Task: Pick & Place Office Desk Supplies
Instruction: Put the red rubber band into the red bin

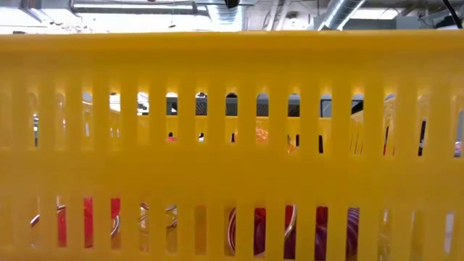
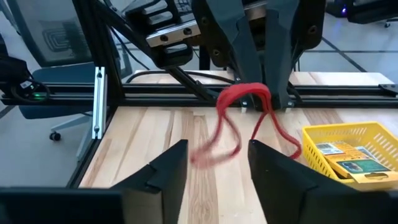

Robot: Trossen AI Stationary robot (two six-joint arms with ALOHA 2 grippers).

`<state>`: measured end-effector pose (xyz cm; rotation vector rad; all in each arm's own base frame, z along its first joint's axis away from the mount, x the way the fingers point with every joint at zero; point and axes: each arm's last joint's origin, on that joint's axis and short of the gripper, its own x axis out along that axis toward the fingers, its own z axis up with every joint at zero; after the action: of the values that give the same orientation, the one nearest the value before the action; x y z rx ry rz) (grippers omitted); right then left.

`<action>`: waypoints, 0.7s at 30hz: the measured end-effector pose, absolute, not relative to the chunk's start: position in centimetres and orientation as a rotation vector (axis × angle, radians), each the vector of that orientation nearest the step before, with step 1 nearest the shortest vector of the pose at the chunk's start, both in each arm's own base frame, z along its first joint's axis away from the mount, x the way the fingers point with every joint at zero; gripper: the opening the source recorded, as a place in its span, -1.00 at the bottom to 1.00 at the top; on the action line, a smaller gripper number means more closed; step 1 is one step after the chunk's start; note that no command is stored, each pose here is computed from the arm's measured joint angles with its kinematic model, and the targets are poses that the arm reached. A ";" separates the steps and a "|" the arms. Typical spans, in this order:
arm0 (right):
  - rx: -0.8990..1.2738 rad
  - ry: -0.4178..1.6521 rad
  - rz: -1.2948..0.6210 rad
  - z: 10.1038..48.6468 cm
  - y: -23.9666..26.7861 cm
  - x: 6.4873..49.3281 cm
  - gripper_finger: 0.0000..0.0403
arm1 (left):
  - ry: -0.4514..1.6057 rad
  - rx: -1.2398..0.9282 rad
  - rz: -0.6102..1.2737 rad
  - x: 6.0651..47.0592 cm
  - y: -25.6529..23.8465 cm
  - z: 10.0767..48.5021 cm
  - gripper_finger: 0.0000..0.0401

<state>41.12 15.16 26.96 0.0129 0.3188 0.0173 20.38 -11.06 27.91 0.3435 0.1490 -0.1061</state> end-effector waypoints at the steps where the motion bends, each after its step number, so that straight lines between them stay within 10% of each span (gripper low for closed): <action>1: 0.013 0.319 0.016 27.0 15.1 41.1 -0.20 | 0.149 0.344 -0.106 20.4 -11.1 27.9 -0.99; 21: 0.010 0.330 0.058 26.9 14.8 41.3 -0.97 | 0.149 0.343 -0.106 20.4 -11.1 27.9 -0.99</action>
<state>41.27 14.80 26.89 0.0097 0.3300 0.0576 20.38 -11.06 27.91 0.3434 0.1488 -0.1061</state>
